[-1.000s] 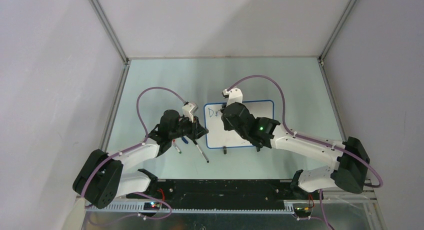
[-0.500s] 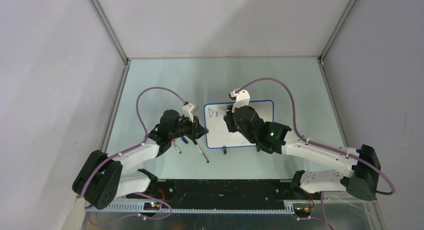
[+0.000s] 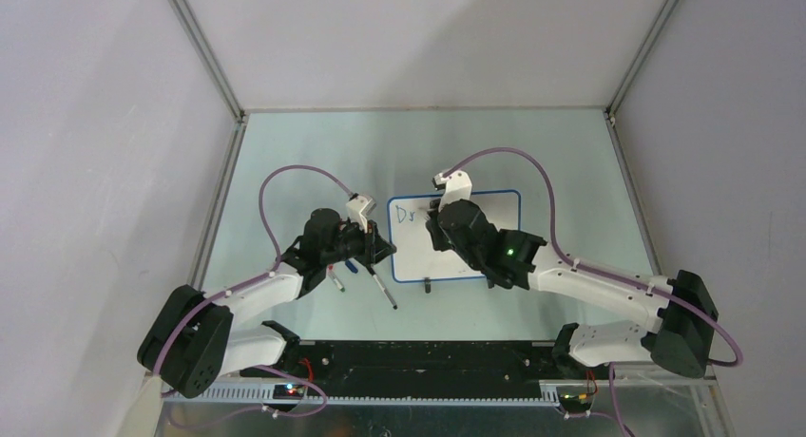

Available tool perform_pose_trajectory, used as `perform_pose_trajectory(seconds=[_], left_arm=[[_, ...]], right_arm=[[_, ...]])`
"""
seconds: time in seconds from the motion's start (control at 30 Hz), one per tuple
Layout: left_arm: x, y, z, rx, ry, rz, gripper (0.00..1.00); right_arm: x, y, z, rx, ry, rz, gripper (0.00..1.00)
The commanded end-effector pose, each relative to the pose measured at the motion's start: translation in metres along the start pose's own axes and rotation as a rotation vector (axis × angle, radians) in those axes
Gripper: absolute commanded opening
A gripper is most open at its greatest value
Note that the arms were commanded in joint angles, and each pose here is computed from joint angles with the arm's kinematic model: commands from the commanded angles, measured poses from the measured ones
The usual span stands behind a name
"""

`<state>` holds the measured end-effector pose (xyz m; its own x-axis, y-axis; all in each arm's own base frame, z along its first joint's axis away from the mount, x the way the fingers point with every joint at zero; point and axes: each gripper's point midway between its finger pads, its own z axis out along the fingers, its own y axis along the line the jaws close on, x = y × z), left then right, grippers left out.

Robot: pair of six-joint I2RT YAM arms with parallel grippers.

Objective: Write a sentence on the whiteboard
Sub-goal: Write a sentence with the whiteboard marker.

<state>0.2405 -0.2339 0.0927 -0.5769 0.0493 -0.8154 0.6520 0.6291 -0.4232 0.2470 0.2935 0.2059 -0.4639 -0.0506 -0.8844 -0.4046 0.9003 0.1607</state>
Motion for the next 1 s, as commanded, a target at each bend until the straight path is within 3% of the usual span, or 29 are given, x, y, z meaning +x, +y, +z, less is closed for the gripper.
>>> perform_pose_trajectory(seconds=[0.0, 0.97], left_arm=[[-0.016, -0.005, 0.0, 0.013, -0.044, 0.05, 0.24], [-0.016, -0.006, 0.0, 0.016, -0.043, 0.053, 0.24]], right_arm=[[-0.004, 0.001, 0.006, 0.006, -0.017, 0.018, 0.0], [0.003, -0.002, 0.016, 0.015, 0.007, 0.025, 0.0]])
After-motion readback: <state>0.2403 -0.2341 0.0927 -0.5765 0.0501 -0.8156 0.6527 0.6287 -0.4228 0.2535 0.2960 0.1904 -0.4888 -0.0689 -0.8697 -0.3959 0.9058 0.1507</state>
